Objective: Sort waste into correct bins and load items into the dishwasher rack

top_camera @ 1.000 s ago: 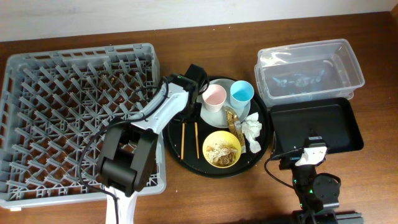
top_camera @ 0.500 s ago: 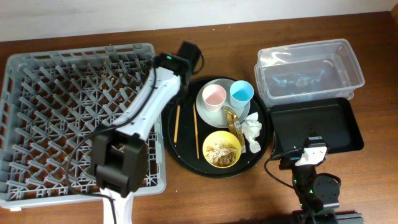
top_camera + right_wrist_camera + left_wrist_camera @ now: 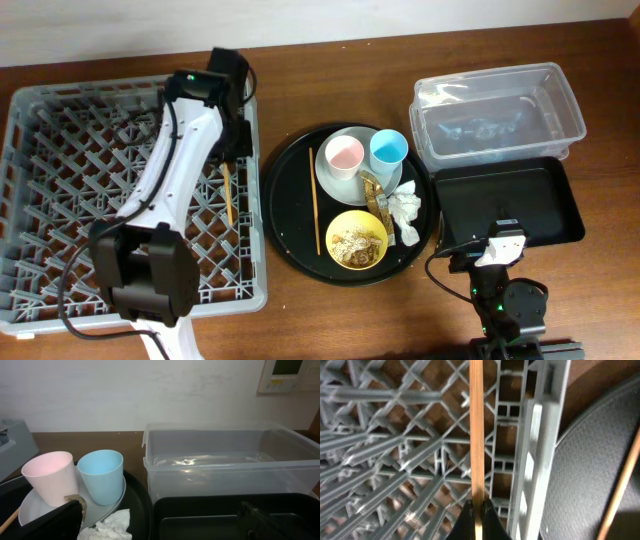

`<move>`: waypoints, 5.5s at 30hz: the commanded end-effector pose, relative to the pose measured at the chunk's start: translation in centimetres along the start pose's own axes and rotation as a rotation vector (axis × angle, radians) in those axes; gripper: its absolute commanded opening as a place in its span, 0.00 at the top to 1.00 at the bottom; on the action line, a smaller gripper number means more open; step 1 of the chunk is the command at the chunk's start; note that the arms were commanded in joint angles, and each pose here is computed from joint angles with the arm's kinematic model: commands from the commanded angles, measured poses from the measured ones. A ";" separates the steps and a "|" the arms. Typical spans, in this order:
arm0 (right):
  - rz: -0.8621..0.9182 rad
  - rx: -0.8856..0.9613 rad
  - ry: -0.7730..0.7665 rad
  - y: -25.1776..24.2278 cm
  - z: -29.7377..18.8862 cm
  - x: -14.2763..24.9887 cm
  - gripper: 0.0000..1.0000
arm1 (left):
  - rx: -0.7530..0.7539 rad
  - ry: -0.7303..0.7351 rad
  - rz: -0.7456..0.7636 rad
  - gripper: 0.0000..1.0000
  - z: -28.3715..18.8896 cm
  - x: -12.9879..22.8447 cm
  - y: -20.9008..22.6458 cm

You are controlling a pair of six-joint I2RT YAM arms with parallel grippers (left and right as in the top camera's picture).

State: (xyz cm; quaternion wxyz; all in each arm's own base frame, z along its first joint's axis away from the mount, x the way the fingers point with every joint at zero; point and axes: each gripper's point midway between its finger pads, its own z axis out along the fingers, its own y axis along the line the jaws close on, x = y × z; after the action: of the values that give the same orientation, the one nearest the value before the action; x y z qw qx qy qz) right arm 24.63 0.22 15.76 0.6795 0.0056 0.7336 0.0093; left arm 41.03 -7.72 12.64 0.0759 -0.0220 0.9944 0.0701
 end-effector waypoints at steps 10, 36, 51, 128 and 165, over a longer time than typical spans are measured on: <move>0.000 -0.001 0.006 0.0 0.0 0.3 0.01 | -0.021 0.028 -0.003 0.89 4.3 1.6 -0.1; 0.000 -0.001 0.006 0.0 0.0 0.3 0.01 | 0.364 -0.064 0.078 0.67 0.5 7.6 -14.5; 0.000 -0.001 0.006 0.0 0.0 0.3 0.01 | 0.261 -0.086 0.055 0.76 7.3 9.0 -16.6; 0.000 -0.001 0.006 0.0 0.0 0.3 0.01 | 0.061 -0.146 0.076 1.00 0.3 4.2 -2.1; 0.033 -0.217 0.569 4.2 -0.6 -11.2 0.01 | 0.566 -0.374 0.159 0.14 -14.9 5.4 -6.0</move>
State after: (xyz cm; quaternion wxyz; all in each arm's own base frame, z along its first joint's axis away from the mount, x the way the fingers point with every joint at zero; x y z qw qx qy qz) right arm 23.08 3.54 23.24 0.5051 -0.0339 0.8571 0.0959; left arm 33.74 -16.16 24.59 0.2370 0.0839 0.9461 -0.2043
